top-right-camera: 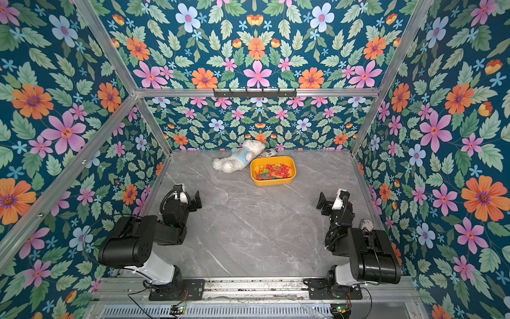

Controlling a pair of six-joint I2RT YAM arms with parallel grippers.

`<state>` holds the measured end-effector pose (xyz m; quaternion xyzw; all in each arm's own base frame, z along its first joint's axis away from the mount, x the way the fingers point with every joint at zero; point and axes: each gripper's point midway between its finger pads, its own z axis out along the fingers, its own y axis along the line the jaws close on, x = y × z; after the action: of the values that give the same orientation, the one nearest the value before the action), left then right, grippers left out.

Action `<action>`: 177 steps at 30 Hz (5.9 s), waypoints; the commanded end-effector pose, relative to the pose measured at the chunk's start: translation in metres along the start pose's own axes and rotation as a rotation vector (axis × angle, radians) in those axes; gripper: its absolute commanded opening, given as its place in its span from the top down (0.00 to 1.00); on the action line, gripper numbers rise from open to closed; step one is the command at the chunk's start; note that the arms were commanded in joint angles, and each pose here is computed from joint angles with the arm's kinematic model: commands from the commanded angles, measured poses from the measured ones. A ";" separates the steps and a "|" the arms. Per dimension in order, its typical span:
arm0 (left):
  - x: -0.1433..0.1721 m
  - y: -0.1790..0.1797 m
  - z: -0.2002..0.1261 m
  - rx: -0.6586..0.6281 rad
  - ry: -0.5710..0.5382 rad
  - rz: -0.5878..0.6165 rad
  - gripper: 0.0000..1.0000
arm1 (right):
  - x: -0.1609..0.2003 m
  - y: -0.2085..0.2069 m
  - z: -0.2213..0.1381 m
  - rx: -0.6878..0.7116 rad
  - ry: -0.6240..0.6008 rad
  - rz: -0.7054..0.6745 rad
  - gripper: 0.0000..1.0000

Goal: Take the clothespins out of the storage box
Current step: Move the storage box to the center of the board, then pick up the clothespin from the storage box.

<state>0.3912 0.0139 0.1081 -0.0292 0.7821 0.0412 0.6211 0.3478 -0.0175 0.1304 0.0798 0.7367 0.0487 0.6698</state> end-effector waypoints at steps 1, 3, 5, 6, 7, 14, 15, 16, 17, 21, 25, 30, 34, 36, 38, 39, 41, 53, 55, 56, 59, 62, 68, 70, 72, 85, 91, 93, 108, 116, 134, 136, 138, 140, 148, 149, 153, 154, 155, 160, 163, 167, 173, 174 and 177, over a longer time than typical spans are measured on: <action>-0.019 0.004 0.007 -0.044 0.038 0.009 0.00 | -0.027 -0.005 -0.008 0.061 -0.085 0.009 0.01; -0.037 0.014 0.009 -0.109 0.070 -0.033 0.00 | -0.042 -0.006 -0.011 0.091 -0.089 0.021 0.01; -0.056 0.026 0.009 -0.185 0.065 -0.100 0.00 | -0.058 -0.020 -0.013 0.181 -0.107 0.160 0.01; -0.064 0.031 0.009 -0.216 0.069 -0.133 0.00 | -0.066 -0.028 -0.016 0.230 -0.129 0.241 0.01; -0.071 0.033 0.009 -0.232 0.079 -0.163 0.00 | -0.073 -0.031 -0.019 0.242 -0.147 0.276 0.01; -0.097 0.021 0.009 -0.197 0.219 -0.362 0.00 | -0.107 -0.019 -0.012 0.174 -0.180 0.471 0.01; -0.099 0.017 0.007 -0.173 0.216 -0.386 0.00 | -0.110 -0.013 -0.003 0.149 -0.144 0.460 0.01; -0.102 0.013 0.005 -0.147 0.212 -0.398 0.00 | -0.110 -0.006 0.005 0.125 -0.105 0.446 0.01; -0.105 0.008 0.003 -0.119 0.208 -0.414 0.00 | -0.111 0.002 0.015 0.090 -0.068 0.434 0.01; -0.108 -0.008 -0.006 -0.035 0.219 -0.465 0.00 | -0.102 0.031 0.057 0.032 0.077 0.372 0.01; -0.107 -0.026 -0.017 0.031 0.237 -0.468 0.00 | -0.080 0.061 0.099 0.044 0.212 0.277 0.01; -0.103 -0.041 -0.032 0.021 0.266 -0.386 0.00 | -0.042 0.088 0.153 0.062 0.360 0.257 0.01; -0.102 -0.051 -0.041 0.016 0.276 -0.334 0.00 | -0.016 0.106 0.187 0.075 0.446 0.214 0.01; -0.101 -0.054 -0.044 0.016 0.283 -0.331 0.00 | -0.004 0.111 0.205 0.085 0.484 0.203 0.03; -0.101 -0.056 -0.046 0.021 0.284 -0.336 0.00 | 0.008 0.113 0.219 0.092 0.518 0.199 0.10; -0.101 -0.058 -0.047 0.030 0.285 -0.336 0.00 | 0.014 0.115 0.226 0.090 0.534 0.198 0.17; -0.102 -0.062 -0.049 0.044 0.284 -0.334 0.00 | 0.023 0.119 0.238 0.077 0.559 0.195 0.34; -0.101 -0.064 -0.048 0.023 0.293 -0.335 0.00 | 0.056 0.141 0.265 0.031 0.632 0.181 0.49; -0.101 -0.064 -0.048 0.024 0.293 -0.337 0.00 | 0.053 0.142 0.264 0.030 0.624 0.185 0.49; -0.101 -0.064 -0.048 0.023 0.293 -0.336 0.00 | 0.049 0.141 0.264 0.032 0.611 0.188 0.49; -0.102 -0.064 -0.048 0.022 0.292 -0.335 0.00 | 0.032 0.142 0.260 0.022 0.559 0.199 0.49; -0.102 -0.065 -0.047 0.024 0.292 -0.335 0.00 | 0.015 0.148 0.255 -0.018 0.517 0.209 0.48; -0.099 -0.067 -0.046 0.031 0.298 -0.333 0.00 | 0.015 0.160 0.247 -0.070 0.523 0.184 0.47; -0.099 -0.067 -0.045 0.034 0.299 -0.332 0.00 | 0.026 0.160 0.248 -0.066 0.558 0.175 0.49; -0.098 -0.068 -0.045 0.035 0.301 -0.331 0.00 | 0.038 0.160 0.249 -0.068 0.589 0.168 0.52; -0.096 -0.067 -0.050 0.043 0.304 -0.331 0.00 | 0.063 0.169 0.236 -0.067 0.662 0.120 0.84; -0.095 -0.071 -0.050 0.063 0.311 -0.332 0.00 | 0.059 0.179 0.210 -0.074 0.670 0.116 1.00; -0.095 -0.073 -0.050 0.074 0.311 -0.333 0.00 | 0.059 0.182 0.195 -0.068 0.672 0.105 1.00; -0.090 -0.090 -0.048 0.163 0.340 -0.334 0.00 | 0.067 0.195 0.066 -0.064 0.648 0.110 1.00; -0.088 -0.092 -0.052 0.176 0.345 -0.335 0.00 | 0.068 0.196 0.022 -0.094 0.601 0.156 0.99; -0.094 -0.100 -0.059 0.200 0.352 -0.331 0.00 | 0.094 0.209 0.010 -0.110 0.634 0.125 0.74; -0.095 -0.103 -0.060 0.209 0.353 -0.326 0.00 | 0.088 0.212 0.011 -0.119 0.625 0.122 0.67; -0.094 -0.107 -0.061 0.216 0.357 -0.318 0.00 | 0.081 0.216 0.012 -0.132 0.618 0.120 0.57; -0.093 -0.110 -0.062 0.221 0.362 -0.319 0.00 | 0.073 0.220 0.012 -0.153 0.611 0.122 0.51; -0.080 -0.145 -0.067 0.279 0.435 -0.313 0.02 | 0.033 0.227 -0.003 -0.224 0.566 0.138 0.16; -0.077 -0.151 -0.067 0.287 0.450 -0.309 0.04 | 0.029 0.227 -0.006 -0.234 0.559 0.144 0.13; -0.063 -0.178 -0.067 0.314 0.515 -0.295 0.15 | 0.008 0.228 -0.019 -0.283 0.522 0.174 0.01; -0.060 -0.184 -0.066 0.321 0.531 -0.292 0.20 | 0.004 0.229 -0.022 -0.295 0.514 0.180 0.01; -0.056 -0.192 -0.065 0.326 0.551 -0.287 0.24 | -0.001 0.228 -0.025 -0.305 0.505 0.189 0.01; -0.028 -0.224 -0.062 0.296 0.670 -0.222 0.36 | -0.019 0.222 -0.039 -0.339 0.443 0.229 0.01; -0.015 -0.242 -0.060 0.286 0.706 -0.190 0.46 | -0.029 0.219 -0.049 -0.370 0.390 0.257 0.01; 0.003 -0.260 -0.051 0.270 0.756 -0.155 0.55 | -0.033 0.217 -0.057 -0.392 0.389 0.268 0.01; 0.033 -0.274 -0.035 0.226 0.826 -0.101 0.62 | -0.032 0.215 -0.063 -0.393 0.409 0.271 0.01; 0.036 -0.276 -0.032 0.221 0.830 -0.098 0.64 | -0.032 0.214 -0.064 -0.394 0.409 0.274 0.01; 0.043 -0.279 -0.025 0.206 0.839 -0.087 0.66 | -0.031 0.212 -0.065 -0.391 0.409 0.279 0.01</action>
<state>0.3823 -0.2704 0.0687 -0.0035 0.9624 -0.0967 0.2538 0.2982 0.1878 0.2048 0.0303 0.8158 0.2887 0.5002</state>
